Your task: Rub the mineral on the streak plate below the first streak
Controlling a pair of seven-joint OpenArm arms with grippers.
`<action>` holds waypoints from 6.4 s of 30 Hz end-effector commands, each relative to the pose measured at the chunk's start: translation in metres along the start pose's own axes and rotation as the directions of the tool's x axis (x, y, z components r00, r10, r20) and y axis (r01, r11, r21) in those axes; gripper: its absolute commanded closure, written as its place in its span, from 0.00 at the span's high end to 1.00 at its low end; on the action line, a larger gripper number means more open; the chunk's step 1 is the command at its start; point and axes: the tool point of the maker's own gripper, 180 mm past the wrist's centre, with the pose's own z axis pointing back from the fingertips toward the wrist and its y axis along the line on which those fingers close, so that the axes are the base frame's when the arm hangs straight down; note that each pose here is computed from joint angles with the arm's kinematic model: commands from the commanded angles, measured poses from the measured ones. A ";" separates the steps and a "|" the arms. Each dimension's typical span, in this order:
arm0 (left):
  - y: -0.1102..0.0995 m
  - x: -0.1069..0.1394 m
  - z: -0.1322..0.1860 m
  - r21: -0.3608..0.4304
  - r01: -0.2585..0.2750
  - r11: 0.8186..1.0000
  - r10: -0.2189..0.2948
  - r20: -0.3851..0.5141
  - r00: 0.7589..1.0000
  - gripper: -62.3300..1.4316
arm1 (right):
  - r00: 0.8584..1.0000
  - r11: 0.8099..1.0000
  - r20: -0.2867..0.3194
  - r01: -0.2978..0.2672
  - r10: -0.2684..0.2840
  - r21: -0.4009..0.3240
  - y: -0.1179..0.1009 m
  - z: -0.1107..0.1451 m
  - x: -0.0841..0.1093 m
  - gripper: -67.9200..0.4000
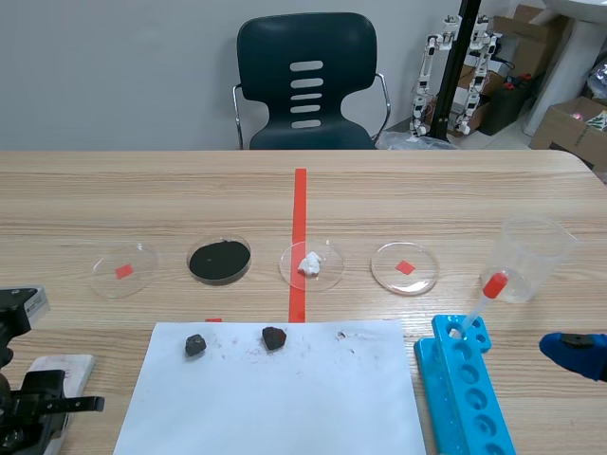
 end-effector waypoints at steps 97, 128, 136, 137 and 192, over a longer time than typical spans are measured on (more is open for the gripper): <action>0.002 0.002 -0.007 -0.029 0.069 0.997 -0.071 -0.044 0.997 0.23 | 1.000 1.000 0.030 0.006 -0.005 -0.006 -0.002 -0.001 0.007 1.00; -0.082 0.068 0.152 -0.104 0.367 0.925 -0.137 0.807 0.574 0.23 | 1.000 1.000 0.030 0.005 -0.005 -0.006 -0.002 -0.001 0.007 1.00; -0.103 0.051 0.178 -0.156 0.450 0.879 -0.088 0.876 0.474 0.23 | 1.000 1.000 0.030 0.006 -0.006 -0.006 -0.002 -0.001 0.007 1.00; -0.105 0.048 0.179 -0.143 0.467 0.873 -0.104 0.880 0.463 0.23 | 1.000 1.000 0.030 0.005 -0.005 -0.006 -0.002 -0.001 0.007 1.00; -0.109 0.038 0.174 -0.061 0.542 0.838 -0.219 0.872 0.438 0.23 | 1.000 1.000 0.030 0.005 -0.005 -0.006 -0.002 -0.001 0.007 1.00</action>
